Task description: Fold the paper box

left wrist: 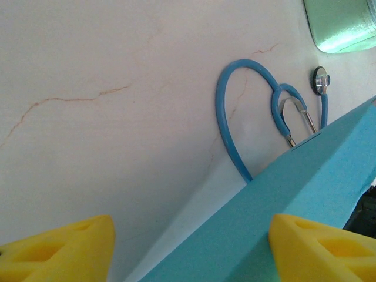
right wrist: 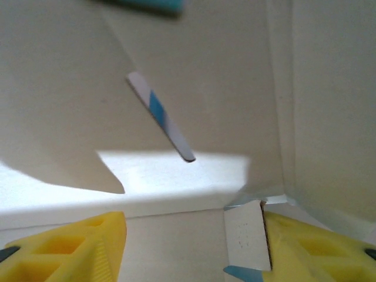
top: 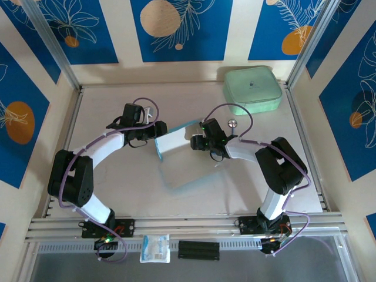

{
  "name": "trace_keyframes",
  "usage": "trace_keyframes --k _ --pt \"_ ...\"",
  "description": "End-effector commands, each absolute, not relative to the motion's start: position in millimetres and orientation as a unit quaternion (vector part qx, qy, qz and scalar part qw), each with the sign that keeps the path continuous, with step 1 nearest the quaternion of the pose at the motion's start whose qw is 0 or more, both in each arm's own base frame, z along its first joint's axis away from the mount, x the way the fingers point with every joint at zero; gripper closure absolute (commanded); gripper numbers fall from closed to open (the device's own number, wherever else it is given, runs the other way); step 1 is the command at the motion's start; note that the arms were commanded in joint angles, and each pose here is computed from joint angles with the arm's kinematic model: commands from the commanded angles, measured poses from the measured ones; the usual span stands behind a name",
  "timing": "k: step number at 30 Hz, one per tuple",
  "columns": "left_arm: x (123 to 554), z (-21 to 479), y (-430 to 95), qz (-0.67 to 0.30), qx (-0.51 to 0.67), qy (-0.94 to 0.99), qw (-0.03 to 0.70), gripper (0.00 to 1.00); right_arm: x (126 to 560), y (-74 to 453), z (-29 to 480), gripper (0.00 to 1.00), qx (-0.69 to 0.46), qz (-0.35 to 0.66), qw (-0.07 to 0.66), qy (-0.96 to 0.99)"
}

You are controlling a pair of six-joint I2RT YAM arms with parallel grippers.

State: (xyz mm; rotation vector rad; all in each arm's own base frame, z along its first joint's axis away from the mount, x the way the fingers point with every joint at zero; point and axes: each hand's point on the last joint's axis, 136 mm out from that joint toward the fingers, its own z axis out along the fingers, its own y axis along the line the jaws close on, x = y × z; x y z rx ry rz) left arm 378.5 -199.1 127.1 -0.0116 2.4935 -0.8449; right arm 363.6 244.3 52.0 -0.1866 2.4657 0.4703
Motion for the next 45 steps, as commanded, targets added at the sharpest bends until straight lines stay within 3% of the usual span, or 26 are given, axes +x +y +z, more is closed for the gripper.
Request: trace_keyframes --k 1,19,28,33,38,45 --pt "366.4 116.8 -204.8 -0.310 0.010 0.923 0.228 0.30 357.3 254.3 60.3 0.42 -0.087 0.209 0.306 0.925" --pt "365.0 117.8 -204.2 -0.308 0.016 0.922 0.233 0.29 331.8 286.1 44.8 0.48 -0.142 0.209 0.279 0.927" --pt "371.5 143.9 -196.5 -0.270 0.077 0.917 0.284 0.18 315.7 259.2 112.3 0.34 -0.147 0.204 0.335 0.908" --pt "374.2 172.1 -195.7 -0.259 0.116 0.903 0.322 0.15 311.3 210.6 149.7 0.21 -0.112 0.214 0.357 0.902" --pt "363.0 194.3 -208.0 -0.284 0.180 0.873 0.354 0.15 322.1 168.7 164.3 0.19 -0.085 0.294 0.323 0.896" --pt "331.8 208.1 -222.7 -0.318 0.253 0.847 0.342 0.15 317.2 169.4 158.8 0.19 -0.161 0.325 0.310 0.879"
